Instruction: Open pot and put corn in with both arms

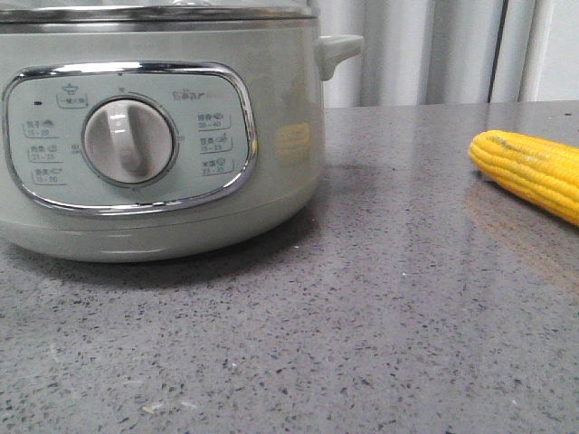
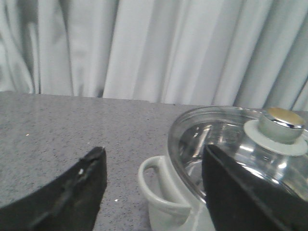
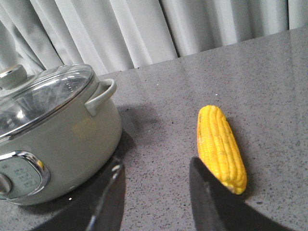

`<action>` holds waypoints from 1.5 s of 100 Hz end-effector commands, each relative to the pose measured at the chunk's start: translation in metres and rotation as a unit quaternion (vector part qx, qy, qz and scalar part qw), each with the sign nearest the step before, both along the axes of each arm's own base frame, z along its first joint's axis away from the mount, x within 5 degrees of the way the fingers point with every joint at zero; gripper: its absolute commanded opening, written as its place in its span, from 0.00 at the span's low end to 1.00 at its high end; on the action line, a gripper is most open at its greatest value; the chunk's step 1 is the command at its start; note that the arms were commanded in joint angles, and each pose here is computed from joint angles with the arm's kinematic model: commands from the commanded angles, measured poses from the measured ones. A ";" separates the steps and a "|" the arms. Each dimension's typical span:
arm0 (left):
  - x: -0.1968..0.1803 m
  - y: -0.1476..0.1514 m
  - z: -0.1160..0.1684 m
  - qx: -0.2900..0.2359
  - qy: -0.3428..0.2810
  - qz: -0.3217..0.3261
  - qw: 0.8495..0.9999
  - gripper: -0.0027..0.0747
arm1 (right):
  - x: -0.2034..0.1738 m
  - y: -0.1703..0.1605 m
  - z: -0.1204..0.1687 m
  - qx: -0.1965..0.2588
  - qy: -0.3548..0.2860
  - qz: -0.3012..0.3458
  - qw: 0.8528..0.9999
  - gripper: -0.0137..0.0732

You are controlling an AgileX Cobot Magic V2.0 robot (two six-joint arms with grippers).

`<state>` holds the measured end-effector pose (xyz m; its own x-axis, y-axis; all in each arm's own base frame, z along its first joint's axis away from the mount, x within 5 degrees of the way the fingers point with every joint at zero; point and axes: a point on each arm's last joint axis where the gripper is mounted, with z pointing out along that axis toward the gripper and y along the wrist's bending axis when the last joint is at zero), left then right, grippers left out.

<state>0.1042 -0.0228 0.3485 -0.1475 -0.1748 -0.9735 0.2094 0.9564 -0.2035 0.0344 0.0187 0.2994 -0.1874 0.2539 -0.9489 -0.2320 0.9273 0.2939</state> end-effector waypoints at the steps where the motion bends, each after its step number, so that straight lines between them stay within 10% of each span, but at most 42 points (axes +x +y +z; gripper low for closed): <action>1: 0.009 -0.006 0.021 0.012 -0.039 -0.020 0.999 0.55 | 0.001 -0.001 0.015 -0.017 -0.037 -0.008 0.999 0.48; 52: 0.062 -0.084 0.034 0.042 -0.086 -0.160 0.982 0.61 | 0.004 -0.001 0.014 -0.033 -0.032 -0.006 0.999 0.48; 73: 0.091 -0.105 0.032 0.059 -0.104 -0.148 0.982 0.76 | 0.004 -0.001 0.014 -0.033 -0.032 -0.006 0.999 0.48; 150: 0.143 -0.140 -0.001 0.064 -0.037 -0.142 0.987 0.74 | 0.004 -0.002 0.014 -0.043 -0.034 -0.010 0.998 0.48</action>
